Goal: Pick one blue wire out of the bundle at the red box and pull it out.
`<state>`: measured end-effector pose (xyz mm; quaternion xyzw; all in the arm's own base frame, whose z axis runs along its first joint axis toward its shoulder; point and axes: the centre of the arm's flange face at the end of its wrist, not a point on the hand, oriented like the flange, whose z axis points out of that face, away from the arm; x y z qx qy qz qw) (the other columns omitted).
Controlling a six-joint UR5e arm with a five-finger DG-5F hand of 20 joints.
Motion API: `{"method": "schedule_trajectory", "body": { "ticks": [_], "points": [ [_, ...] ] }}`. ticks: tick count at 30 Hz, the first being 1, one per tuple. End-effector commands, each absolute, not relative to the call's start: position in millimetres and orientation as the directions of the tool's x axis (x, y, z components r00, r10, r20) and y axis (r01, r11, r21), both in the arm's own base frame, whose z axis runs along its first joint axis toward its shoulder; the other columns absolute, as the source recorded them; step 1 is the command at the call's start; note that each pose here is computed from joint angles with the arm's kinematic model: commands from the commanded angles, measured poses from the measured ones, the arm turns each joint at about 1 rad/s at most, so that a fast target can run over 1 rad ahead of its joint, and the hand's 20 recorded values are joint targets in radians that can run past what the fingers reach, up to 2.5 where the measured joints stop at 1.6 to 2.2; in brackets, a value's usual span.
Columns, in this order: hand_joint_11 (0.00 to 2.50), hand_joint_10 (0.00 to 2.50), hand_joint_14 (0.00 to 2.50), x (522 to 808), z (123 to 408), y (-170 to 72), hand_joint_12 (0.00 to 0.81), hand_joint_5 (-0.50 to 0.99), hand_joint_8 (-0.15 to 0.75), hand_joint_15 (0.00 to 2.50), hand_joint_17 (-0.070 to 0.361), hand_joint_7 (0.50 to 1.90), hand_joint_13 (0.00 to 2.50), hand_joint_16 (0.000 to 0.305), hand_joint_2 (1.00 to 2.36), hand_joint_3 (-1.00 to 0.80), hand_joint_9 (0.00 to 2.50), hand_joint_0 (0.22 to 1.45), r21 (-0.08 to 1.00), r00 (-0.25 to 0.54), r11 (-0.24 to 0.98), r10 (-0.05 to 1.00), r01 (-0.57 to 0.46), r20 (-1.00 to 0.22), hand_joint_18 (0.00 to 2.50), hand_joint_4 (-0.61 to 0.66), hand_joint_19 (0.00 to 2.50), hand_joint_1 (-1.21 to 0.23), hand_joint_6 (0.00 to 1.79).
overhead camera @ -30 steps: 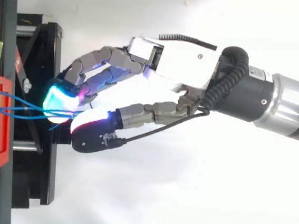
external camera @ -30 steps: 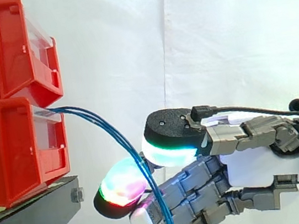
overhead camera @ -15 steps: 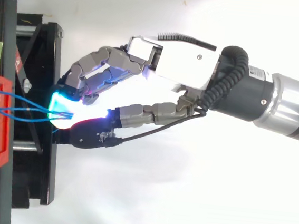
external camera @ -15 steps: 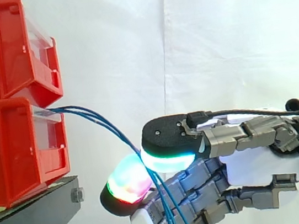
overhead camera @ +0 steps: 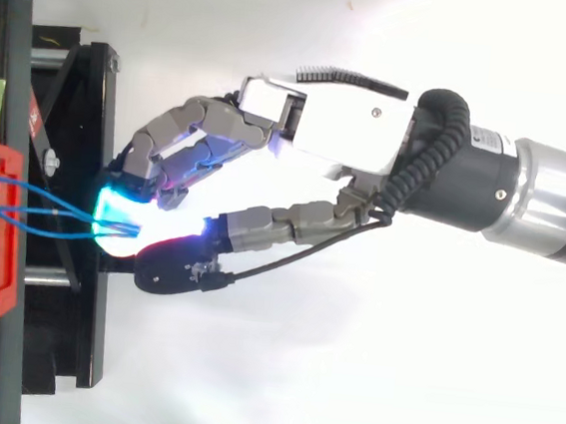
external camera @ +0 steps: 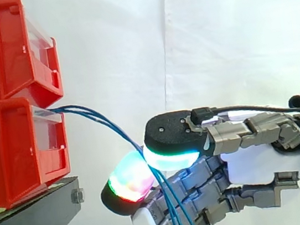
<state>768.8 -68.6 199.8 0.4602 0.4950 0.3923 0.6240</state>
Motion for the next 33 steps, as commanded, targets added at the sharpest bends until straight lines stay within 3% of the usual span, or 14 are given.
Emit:
{"method": "schedule_trajectory", "body": {
  "ticks": [1,14,19,23,33],
  "points": [
    [0.42,0.01,0.01,768,206,-66,0.428,-0.17,0.371,0.38,0.123,0.84,0.85,0.055,1.01,-0.10,0.80,0.63,0.962,0.184,0.271,0.948,-0.037,-0.260,0.77,0.11,0.34,-0.74,0.99],
    [0.43,0.01,0.01,748,227,-75,0.426,-0.17,0.374,0.39,0.121,0.87,0.85,0.054,1.01,-0.11,0.81,0.63,0.958,0.157,0.278,0.945,0.077,-0.287,0.77,0.11,0.34,-0.74,0.98],
    [0.43,0.01,0.01,745,232,-78,0.425,-0.17,0.373,0.39,0.120,0.87,0.85,0.053,1.01,-0.11,0.81,0.63,0.956,0.152,0.279,0.945,0.089,-0.290,0.77,0.11,0.35,-0.74,0.98],
    [0.43,0.01,0.01,737,254,-83,0.425,-0.17,0.371,0.39,0.120,0.87,0.85,0.054,1.01,-0.11,0.81,0.63,0.955,0.154,0.279,0.944,0.097,-0.292,0.77,0.11,0.35,-0.74,0.98],
    [0.44,0.01,0.01,731,264,-86,0.428,-0.17,0.377,0.39,0.121,0.86,0.85,0.054,1.01,-0.11,0.82,0.63,0.950,0.145,0.277,0.944,0.144,-0.297,0.77,0.11,0.35,-0.74,0.98]
  ]
}}
